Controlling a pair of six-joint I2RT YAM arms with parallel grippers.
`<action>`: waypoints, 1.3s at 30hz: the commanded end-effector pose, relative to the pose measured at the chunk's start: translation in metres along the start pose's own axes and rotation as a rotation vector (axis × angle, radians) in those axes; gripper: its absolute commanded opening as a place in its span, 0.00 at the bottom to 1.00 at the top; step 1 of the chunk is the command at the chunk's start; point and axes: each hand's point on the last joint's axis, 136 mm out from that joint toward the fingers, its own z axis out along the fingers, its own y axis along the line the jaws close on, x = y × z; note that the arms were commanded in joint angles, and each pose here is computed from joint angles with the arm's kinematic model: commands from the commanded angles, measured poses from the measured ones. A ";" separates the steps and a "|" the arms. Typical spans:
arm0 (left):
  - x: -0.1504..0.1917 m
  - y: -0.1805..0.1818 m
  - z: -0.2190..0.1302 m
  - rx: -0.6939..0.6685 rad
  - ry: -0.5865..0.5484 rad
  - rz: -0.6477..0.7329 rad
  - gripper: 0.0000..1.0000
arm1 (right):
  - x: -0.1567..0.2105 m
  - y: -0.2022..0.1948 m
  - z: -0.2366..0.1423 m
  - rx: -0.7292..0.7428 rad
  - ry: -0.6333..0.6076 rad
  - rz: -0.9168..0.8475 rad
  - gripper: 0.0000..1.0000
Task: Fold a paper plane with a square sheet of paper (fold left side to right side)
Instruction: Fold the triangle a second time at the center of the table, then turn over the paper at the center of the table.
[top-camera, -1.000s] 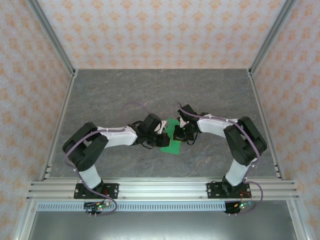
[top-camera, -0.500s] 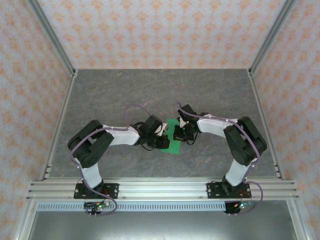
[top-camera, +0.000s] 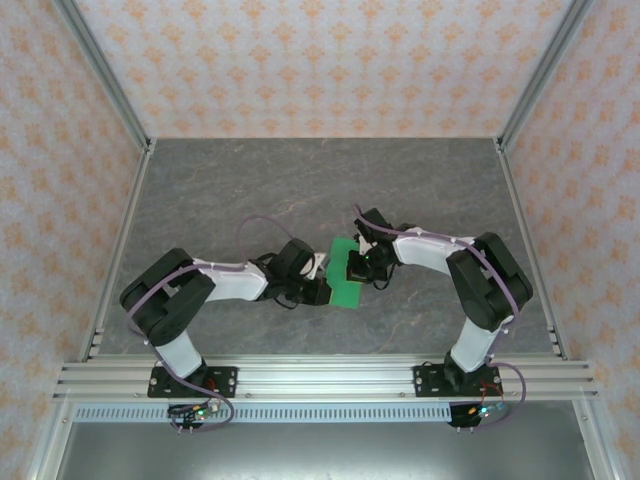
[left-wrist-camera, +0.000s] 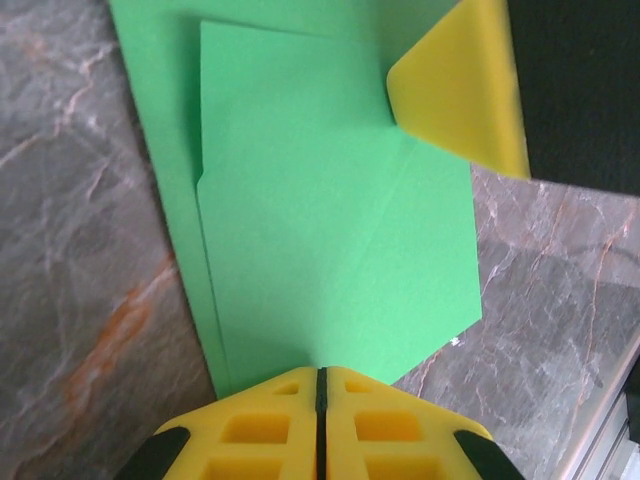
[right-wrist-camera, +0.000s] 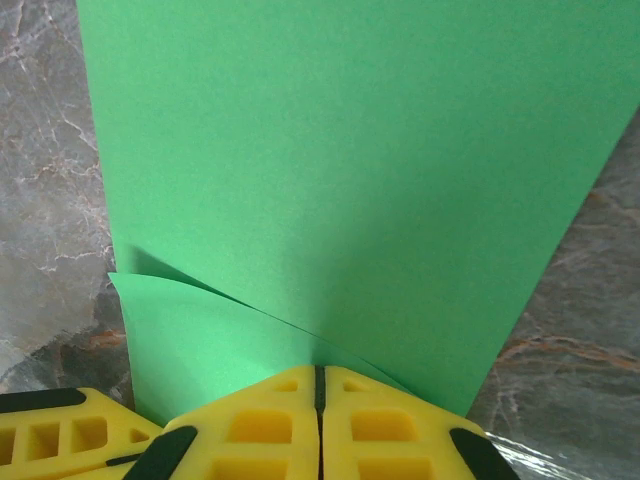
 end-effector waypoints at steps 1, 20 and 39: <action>0.045 0.036 -0.003 -0.131 0.110 -0.049 0.08 | 0.015 -0.037 0.008 0.162 0.047 0.022 0.08; -0.017 0.004 -0.067 -0.108 -0.181 -0.057 0.39 | -0.025 0.015 -0.088 -0.021 -0.352 -0.068 0.49; -0.070 0.017 -0.091 -0.241 -0.415 -0.104 0.58 | -0.013 0.020 -0.053 -0.342 -0.254 0.157 0.71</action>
